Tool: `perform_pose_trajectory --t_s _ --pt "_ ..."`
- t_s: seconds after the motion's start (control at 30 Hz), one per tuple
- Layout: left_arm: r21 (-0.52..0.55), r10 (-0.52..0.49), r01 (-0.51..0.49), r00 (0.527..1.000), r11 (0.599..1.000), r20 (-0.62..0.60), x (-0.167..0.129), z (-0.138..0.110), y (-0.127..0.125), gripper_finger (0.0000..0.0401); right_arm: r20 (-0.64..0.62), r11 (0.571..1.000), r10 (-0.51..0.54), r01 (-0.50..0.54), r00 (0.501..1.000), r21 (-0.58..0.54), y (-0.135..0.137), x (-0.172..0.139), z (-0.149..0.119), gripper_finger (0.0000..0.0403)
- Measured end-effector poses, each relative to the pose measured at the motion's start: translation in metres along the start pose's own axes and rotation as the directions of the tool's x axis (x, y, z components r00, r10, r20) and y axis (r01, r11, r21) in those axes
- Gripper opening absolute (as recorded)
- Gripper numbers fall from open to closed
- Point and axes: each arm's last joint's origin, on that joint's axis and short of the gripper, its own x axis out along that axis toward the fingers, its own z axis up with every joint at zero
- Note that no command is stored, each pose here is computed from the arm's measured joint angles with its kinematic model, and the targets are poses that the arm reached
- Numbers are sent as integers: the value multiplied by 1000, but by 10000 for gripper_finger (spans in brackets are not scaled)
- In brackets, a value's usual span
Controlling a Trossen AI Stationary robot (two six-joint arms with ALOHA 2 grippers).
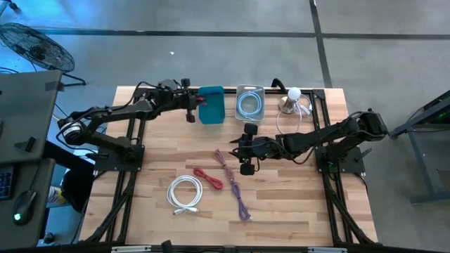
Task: Pick & Place USB Port
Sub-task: Put the right orange charger cable into the blue bin
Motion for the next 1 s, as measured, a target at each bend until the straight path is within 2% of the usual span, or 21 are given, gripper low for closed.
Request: perform_pose_trajectory --t_s 0.27,0.6,0.73,0.83,1.0 --pt "17 -19 19 999 1000 -45 0 -3 -3 57 0 1000 0 0 1000 0 0 0 0 176" --pt "-16 -16 15 999 1000 -46 0 -3 -3 157 3 1000 26 -26 1000 2 1 0 0 172" --pt "-8 30 -30 1000 1000 3 1 4 -1 188 3 1000 27 -27 1000 4 1 0 0 172" --pt "1 45 -45 998 999 46 3 10 0 194 4 1000 26 -26 1000 4 1 0 0 171" --pt "-9 -7 8 999 1000 43 23 12 -2 191 3 1000 27 -27 1000 16 1 0 0 167"
